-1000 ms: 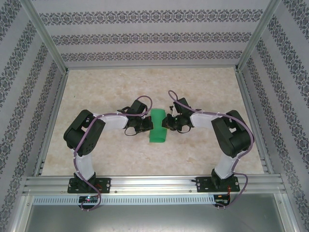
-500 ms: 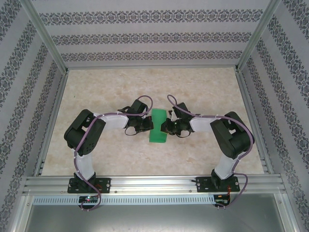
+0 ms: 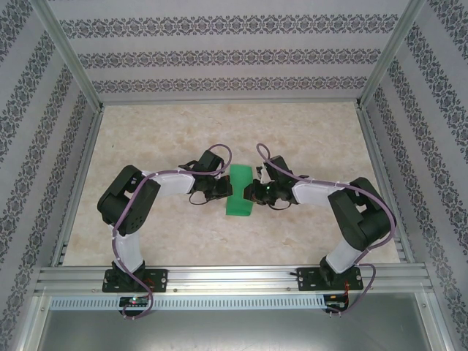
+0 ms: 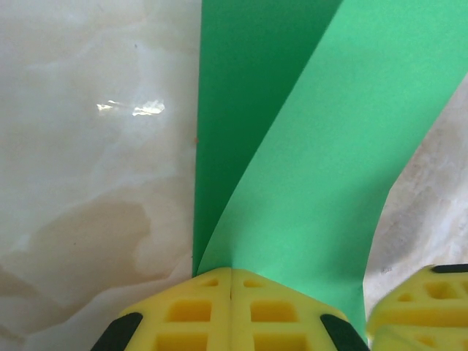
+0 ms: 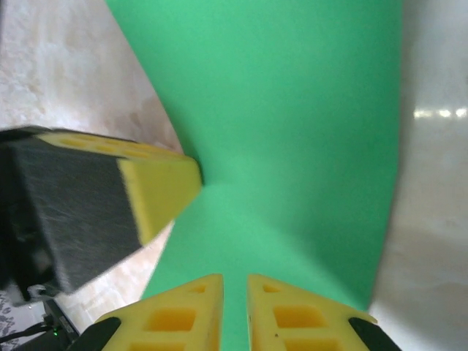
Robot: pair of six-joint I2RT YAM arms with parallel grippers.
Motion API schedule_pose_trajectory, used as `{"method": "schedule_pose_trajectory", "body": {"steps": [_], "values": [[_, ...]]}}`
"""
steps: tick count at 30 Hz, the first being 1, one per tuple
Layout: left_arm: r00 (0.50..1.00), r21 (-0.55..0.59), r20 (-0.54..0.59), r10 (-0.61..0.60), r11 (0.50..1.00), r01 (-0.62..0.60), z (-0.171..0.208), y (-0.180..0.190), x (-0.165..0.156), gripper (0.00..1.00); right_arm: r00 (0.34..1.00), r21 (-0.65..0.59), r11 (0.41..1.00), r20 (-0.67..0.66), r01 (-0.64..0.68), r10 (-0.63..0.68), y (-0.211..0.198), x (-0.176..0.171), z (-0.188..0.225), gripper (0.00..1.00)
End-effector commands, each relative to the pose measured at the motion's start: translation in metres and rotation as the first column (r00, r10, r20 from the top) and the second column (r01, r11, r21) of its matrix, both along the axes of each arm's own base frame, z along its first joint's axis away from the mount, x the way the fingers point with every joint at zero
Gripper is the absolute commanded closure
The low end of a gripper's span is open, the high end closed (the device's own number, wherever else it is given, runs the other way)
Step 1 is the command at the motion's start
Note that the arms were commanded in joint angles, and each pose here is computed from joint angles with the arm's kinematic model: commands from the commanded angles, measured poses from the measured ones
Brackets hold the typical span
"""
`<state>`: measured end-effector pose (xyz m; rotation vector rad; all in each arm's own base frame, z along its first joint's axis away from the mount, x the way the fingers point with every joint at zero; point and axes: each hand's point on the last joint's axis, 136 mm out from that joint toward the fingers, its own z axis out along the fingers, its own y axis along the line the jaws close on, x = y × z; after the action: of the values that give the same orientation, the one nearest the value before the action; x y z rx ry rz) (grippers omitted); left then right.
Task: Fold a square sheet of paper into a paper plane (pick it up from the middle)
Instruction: Fold the square sheet of paper in half at the center of the table.
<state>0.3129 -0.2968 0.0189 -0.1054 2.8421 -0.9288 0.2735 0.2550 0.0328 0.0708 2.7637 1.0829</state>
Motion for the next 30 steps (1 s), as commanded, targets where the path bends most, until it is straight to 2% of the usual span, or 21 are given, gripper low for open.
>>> {"method": "schedule_pose_trajectory", "body": {"steps": [1, 4, 7, 11, 15, 25, 30], "values": [[0.998, 0.082, -0.062, -0.021, 0.996, 0.026, -0.024, 0.009, -0.017, 1.0, 0.998, -0.032, 1.0, -0.067, -0.002, 0.0, -0.005, -0.015, -0.025, 0.84], [0.998, 0.084, -0.063, -0.02, 0.996, 0.026, -0.024, 0.01, -0.016, 1.0, 0.996, -0.06, 0.998, -0.084, -0.004, -0.001, -0.01, -0.02, -0.036, 0.84], [0.998, 0.084, -0.064, -0.021, 0.996, 0.026, -0.024, 0.009, -0.017, 1.0, 0.997, -0.067, 0.998, -0.071, -0.001, -0.003, -0.012, -0.019, -0.029, 0.84], [0.998, 0.085, -0.066, -0.022, 0.996, 0.028, -0.024, 0.01, -0.017, 1.0, 1.0, -0.018, 1.0, -0.005, -0.012, 0.012, -0.005, -0.017, 0.001, 0.83], [0.998, 0.084, -0.063, -0.023, 0.996, 0.028, -0.022, 0.01, -0.017, 1.0, 0.999, 0.048, 0.998, 0.01, -0.042, 0.041, 0.009, -0.022, 0.014, 0.83], [0.998, 0.082, -0.05, -0.023, 0.996, 0.027, -0.017, 0.01, -0.017, 1.0, 0.994, -0.038, 0.999, -0.109, -0.03, 0.025, -0.003, -0.045, -0.039, 0.83], [0.998, 0.085, -0.052, -0.025, 0.996, 0.029, -0.017, 0.011, -0.018, 1.0, 0.995, -0.05, 0.998, -0.097, -0.033, 0.028, -0.005, -0.044, -0.032, 0.83]]}}
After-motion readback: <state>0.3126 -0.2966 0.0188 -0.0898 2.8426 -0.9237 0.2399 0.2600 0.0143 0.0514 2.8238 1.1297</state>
